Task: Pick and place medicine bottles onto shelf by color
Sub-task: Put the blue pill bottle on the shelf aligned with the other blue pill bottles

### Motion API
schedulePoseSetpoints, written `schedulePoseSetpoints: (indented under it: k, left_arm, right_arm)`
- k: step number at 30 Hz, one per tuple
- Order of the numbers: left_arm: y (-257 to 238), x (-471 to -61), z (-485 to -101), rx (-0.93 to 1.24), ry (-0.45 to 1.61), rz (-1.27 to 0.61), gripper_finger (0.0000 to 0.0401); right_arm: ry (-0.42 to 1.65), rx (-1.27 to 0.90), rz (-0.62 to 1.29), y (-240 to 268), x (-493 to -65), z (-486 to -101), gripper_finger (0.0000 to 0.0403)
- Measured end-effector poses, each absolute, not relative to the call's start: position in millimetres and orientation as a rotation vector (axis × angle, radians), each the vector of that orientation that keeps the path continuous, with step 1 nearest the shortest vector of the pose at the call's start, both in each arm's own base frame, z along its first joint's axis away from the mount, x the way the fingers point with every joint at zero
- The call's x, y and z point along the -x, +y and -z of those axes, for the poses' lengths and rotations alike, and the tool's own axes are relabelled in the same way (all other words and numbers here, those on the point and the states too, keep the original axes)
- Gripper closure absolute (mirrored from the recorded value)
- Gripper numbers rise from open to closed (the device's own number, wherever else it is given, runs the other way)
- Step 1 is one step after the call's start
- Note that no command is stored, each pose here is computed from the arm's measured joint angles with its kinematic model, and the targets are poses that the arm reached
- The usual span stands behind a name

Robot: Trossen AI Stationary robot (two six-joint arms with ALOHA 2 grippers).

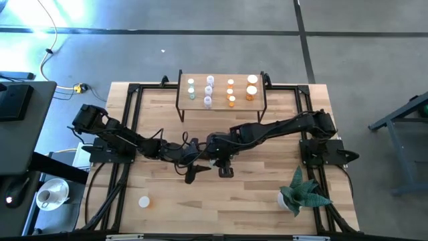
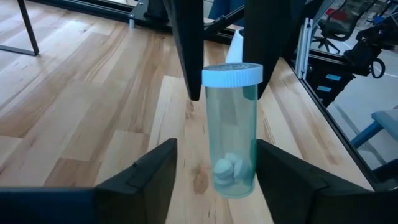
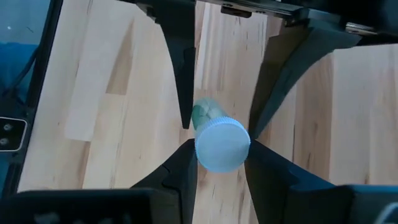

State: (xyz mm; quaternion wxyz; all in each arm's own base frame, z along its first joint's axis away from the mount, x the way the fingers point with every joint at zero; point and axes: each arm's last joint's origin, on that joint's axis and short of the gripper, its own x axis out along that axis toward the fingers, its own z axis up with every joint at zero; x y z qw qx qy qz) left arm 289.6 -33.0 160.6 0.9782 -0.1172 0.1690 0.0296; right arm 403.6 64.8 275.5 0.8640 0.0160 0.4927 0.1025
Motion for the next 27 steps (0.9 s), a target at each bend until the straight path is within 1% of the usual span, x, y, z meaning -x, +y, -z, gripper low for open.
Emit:
schedulePoseSetpoints:
  k: [7,14,17,23,27]
  left_arm:
    - [-33,-290,-161,0.236,0.341,-0.061,0.0265]
    - [-33,-290,-161,0.243,0.34,-0.066,0.0303]
    - [-33,-290,-161,0.25,0.34,-0.068,0.0311]
    - [-33,-290,-161,0.235,0.34,-0.065,0.0313]
    - [-33,-290,-161,0.217,0.34,-0.061,0.0313]
  right_arm:
    - [1.026,0.013,-0.186,64,-404,-276,0.0299]
    - [1.023,0.04,-0.17,65,-404,-276,0.0297]
    - [1.021,0.057,-0.163,64,-404,-276,0.0279]
    - [1.002,0.067,-0.166,65,-405,-277,0.0226]
    - [1.006,0.059,-0.176,64,-403,-289,0.0211]
